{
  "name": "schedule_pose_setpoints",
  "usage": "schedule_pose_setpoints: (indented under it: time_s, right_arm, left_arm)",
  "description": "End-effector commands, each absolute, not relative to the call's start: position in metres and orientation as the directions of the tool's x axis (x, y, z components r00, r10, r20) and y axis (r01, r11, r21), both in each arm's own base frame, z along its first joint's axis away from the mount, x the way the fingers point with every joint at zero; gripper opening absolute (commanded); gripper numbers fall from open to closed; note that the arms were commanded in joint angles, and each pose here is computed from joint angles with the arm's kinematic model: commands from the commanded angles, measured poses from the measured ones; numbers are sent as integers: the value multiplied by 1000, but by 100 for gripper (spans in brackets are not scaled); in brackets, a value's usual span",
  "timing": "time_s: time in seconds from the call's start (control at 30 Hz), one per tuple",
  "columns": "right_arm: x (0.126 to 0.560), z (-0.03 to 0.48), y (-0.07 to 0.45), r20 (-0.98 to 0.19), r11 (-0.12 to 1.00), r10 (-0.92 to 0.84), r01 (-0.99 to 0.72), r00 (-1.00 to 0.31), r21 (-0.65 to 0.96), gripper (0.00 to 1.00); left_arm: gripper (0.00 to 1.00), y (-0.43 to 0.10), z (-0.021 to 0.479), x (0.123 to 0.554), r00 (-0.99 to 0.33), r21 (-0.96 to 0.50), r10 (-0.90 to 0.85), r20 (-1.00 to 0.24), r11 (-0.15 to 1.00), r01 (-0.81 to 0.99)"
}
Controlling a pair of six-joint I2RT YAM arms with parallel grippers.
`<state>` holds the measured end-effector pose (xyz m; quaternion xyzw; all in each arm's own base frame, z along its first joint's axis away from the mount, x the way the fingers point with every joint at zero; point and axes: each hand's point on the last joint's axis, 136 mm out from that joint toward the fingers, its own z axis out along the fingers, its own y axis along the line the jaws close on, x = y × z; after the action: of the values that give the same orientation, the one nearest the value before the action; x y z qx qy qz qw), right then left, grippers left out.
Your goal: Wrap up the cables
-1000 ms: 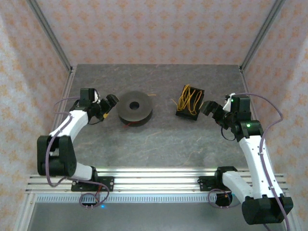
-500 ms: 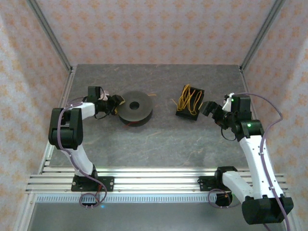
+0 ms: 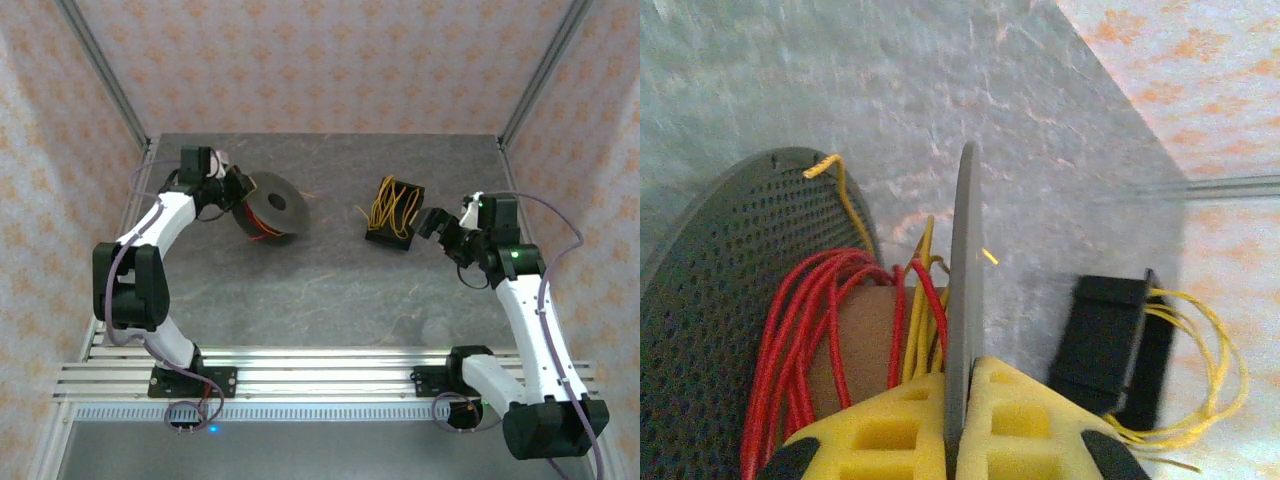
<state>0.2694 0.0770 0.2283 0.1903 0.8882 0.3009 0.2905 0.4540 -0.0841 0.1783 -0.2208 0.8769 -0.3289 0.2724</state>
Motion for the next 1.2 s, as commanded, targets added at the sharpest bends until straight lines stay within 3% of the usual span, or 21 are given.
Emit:
schedule_pose_setpoints:
  time_s: [0.0, 0.17, 0.3, 0.63, 0.83, 1.17]
  right_arm:
    - [285, 251, 77, -446, 731, 532, 124, -720, 671, 99]
    - [303, 246, 75, -445, 736, 537, 140, -717, 662, 99]
    - [314, 234, 76, -409, 752, 512, 164, -756, 638, 92]
    - [331, 207, 84, -337, 745, 495, 192, -801, 638, 85]
    - [329, 204, 84, -341, 755, 484, 187, -806, 628, 85]
    - [329, 201, 86, -332, 751, 481, 187, -811, 633, 85]
  left_arm:
    - [0, -68, 215, 439, -763, -411, -390, -516, 894, -179]
    - [0, -61, 233, 449, -769, -164, -240, -593, 971, -176]
    - [0, -64, 226, 459, -791, -53, -162, -590, 985, -162]
    - [0, -88, 199, 471, -835, 12, -96, -541, 992, -122]
    - [31, -91, 202, 470, -836, -2, -102, -539, 993, -120]
    - [48, -93, 218, 470, -826, -25, -109, -554, 993, -114]
